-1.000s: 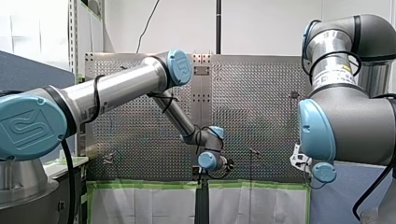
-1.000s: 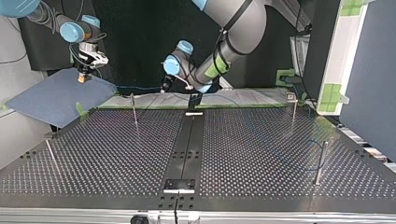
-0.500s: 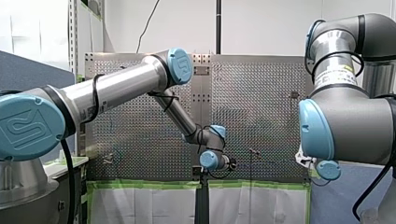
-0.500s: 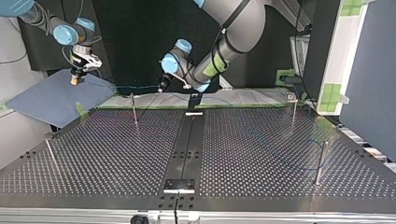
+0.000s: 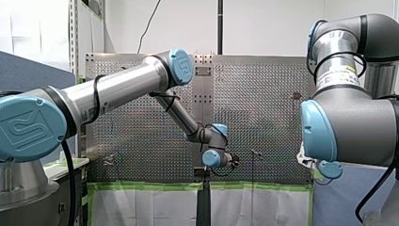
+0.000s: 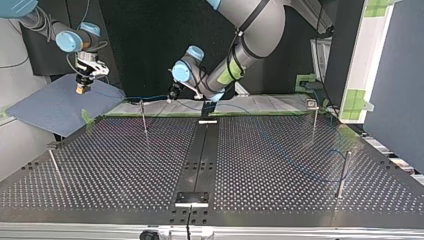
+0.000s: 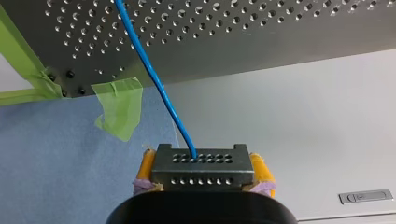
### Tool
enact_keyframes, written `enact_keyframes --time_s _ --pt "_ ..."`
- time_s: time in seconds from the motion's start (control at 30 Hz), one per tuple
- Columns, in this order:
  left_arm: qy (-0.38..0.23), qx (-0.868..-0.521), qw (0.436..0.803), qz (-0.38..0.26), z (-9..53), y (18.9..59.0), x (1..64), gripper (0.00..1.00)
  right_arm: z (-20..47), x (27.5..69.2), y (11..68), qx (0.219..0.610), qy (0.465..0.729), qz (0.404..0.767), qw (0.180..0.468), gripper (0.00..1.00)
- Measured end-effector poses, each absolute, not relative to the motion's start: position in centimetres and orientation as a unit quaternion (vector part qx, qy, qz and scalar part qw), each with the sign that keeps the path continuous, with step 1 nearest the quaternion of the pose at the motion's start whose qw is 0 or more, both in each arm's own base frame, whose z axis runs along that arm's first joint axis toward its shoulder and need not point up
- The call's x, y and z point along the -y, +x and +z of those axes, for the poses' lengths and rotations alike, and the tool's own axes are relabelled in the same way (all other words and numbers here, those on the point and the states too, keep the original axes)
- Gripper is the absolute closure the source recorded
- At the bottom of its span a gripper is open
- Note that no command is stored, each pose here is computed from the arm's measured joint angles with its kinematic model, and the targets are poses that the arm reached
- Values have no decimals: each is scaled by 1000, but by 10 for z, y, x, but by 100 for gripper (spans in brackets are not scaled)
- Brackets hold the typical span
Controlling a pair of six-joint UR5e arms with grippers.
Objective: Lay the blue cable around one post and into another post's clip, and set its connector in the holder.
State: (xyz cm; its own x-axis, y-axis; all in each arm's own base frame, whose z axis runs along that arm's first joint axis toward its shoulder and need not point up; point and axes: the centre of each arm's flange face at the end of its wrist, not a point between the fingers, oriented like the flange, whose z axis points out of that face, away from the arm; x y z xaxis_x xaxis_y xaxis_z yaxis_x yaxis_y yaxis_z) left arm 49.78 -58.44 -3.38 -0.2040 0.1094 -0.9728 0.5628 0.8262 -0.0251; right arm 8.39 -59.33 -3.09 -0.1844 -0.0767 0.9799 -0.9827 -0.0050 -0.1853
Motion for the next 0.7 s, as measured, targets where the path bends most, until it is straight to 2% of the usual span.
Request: enact_keyframes --time_s 0.7 --pt "204 -749 598 -201 -22 518 582 98 -22 611 83 558 471 534 426 100"
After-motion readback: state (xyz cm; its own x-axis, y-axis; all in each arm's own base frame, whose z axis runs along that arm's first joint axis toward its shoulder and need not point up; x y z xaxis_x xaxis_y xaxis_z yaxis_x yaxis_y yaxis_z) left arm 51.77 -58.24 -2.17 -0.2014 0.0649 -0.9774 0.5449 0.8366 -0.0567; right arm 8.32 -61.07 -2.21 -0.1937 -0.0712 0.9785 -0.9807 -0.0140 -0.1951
